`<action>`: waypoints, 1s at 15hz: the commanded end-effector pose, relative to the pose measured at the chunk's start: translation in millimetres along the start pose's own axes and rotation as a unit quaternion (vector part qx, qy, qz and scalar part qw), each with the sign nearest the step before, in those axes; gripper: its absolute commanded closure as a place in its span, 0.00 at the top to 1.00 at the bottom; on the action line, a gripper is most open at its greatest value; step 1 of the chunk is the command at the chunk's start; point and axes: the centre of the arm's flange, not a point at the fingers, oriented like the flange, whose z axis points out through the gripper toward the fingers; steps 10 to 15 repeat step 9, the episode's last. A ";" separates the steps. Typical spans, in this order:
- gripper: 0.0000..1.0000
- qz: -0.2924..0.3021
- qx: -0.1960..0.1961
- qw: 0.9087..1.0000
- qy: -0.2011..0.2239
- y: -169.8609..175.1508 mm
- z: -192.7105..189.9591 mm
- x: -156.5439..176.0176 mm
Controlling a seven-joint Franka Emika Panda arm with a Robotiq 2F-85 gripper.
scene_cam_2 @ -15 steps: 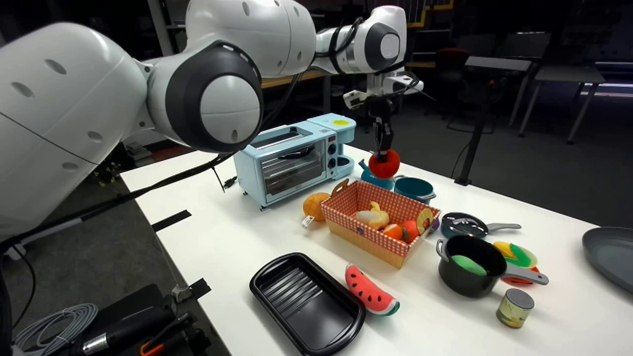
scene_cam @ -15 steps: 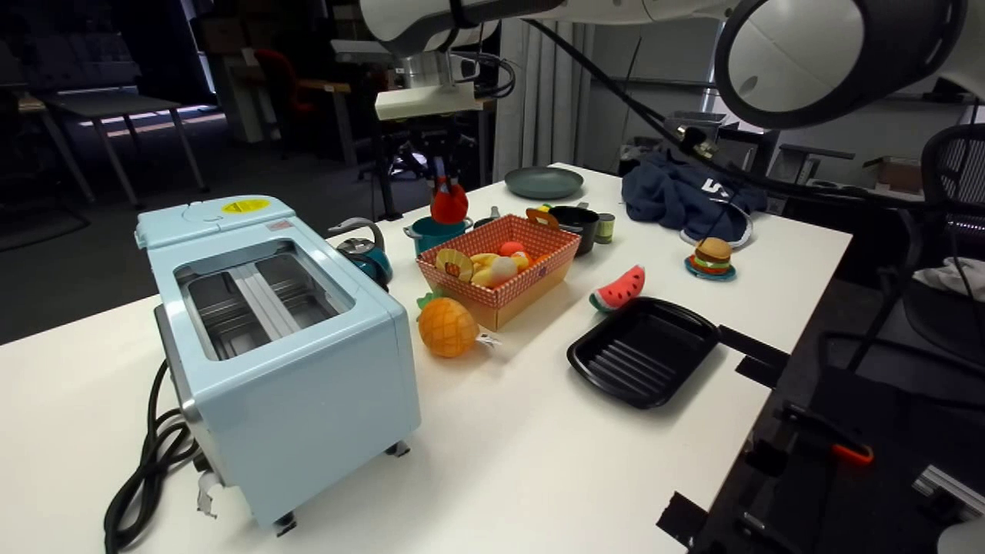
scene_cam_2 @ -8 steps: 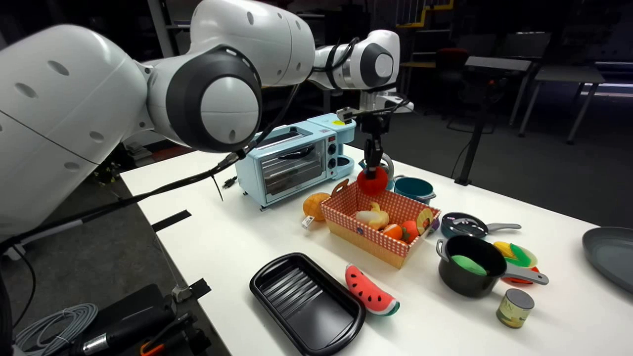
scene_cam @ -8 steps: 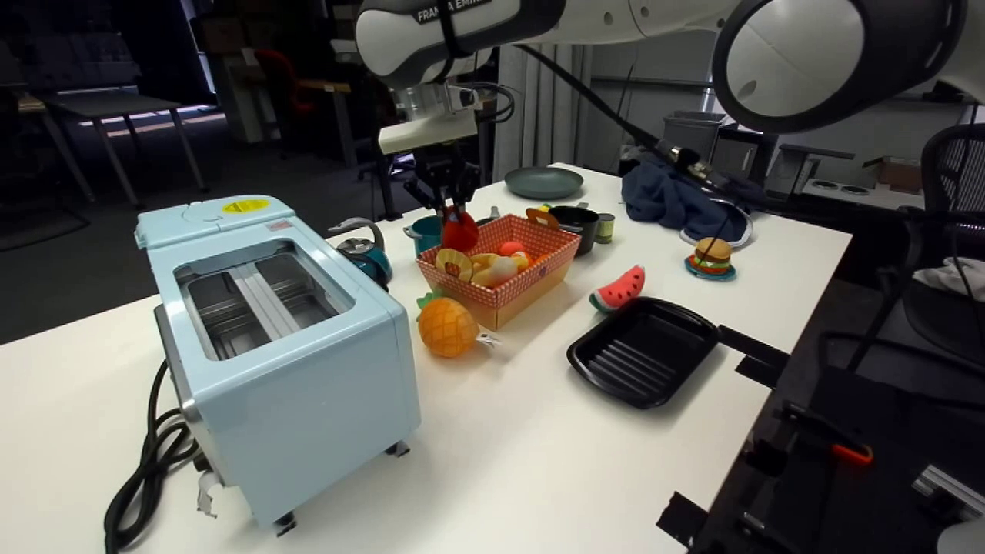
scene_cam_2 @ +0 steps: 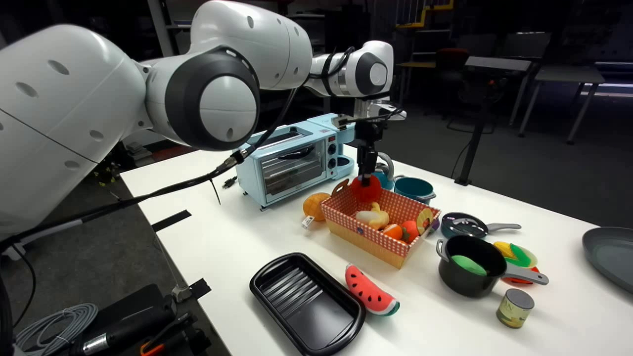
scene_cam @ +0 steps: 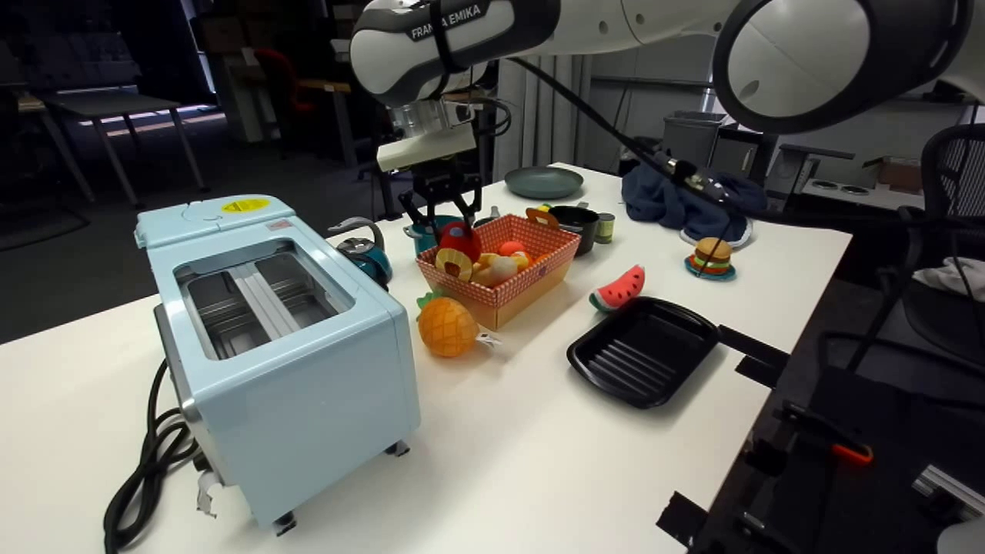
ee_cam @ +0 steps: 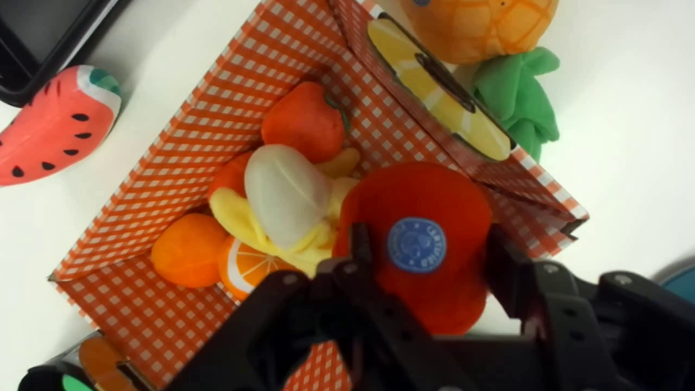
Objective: Pick the red object and put it in the basket
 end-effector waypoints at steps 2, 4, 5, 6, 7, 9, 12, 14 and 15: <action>0.95 -0.041 0.016 0.998 0.040 2.7 -24.6 -17.6; 1.00 -0.059 0.029 0.996 0.061 -2.4 -39.4 -22.4; 1.00 -0.068 0.036 0.995 0.071 -4.6 -46.5 -24.4; 1.00 -0.075 0.045 0.993 0.081 -7.2 -54.4 -27.6; 1.00 -0.081 0.051 0.992 0.087 -10.2 -62.0 -30.3; 1.00 -0.081 0.050 0.993 0.072 -21.8 -56.7 -21.0; 1.00 -0.081 0.050 0.993 0.072 -21.8 -56.7 -21.0; 1.00 -0.081 0.050 0.993 0.072 -21.8 -56.7 -21.0; 1.00 -0.081 0.050 0.993 0.072 -21.8 -56.7 -21.0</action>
